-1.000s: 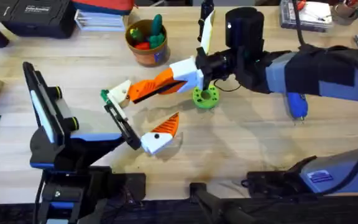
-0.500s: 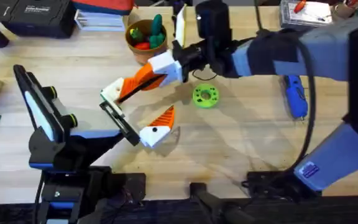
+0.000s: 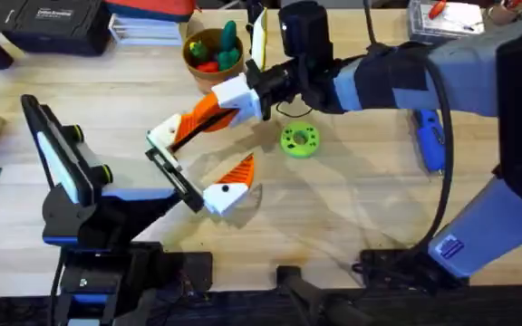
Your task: Pick up the gripper from the table and insert it into the empty holder that is missing its gripper. Then pick up a screw, insert it into the mounting hole, and use the screwdriver to tighten it. Finally, clean up the table by picking up the vegetable and placing it into the bucket.
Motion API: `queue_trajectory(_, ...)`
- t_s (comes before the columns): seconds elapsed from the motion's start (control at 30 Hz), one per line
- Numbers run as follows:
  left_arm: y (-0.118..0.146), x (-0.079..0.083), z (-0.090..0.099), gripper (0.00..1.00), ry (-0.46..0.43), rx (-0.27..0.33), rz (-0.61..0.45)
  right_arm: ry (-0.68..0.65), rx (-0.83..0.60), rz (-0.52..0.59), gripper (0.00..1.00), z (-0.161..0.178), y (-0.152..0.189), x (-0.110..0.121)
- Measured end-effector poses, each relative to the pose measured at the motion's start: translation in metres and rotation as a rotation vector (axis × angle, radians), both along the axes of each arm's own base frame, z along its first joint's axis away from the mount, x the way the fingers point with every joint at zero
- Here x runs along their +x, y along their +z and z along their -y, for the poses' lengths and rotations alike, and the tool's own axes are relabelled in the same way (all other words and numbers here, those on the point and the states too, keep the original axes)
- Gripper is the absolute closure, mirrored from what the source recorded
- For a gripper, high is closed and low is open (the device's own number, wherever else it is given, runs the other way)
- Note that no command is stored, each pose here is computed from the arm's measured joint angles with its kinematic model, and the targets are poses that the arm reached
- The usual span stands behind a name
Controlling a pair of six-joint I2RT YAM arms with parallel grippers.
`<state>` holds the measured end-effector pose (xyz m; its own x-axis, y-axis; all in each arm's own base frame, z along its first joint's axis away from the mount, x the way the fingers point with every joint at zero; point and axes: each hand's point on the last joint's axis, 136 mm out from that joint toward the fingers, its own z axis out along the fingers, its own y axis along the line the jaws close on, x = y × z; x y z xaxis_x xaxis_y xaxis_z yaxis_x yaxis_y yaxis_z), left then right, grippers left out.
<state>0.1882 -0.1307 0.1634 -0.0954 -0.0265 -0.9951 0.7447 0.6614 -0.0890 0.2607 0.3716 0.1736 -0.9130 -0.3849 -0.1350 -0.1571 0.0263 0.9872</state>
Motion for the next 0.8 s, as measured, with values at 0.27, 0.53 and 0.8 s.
queue_trajectory(0.27, 0.0, 0.0, 0.0, 0.015, 0.0, 0.0, 0.0, 0.0, 0.0, 0.0, 0.95, 0.0, 0.0002, 0.0001)
queue_trajectory(0.53, 0.0001, -0.0001, 0.0001, 0.015, -0.001, 0.0, 0.001, 0.0, -0.001, -0.001, 0.874, -0.0001, 0.0, 0.0)
queue_trajectory(0.8, 0.0003, -0.0036, 0.0034, 0.015, -0.028, -0.001, 0.001, 0.005, -0.001, 0.0, 0.804, -0.0024, -0.0002, -0.0026)
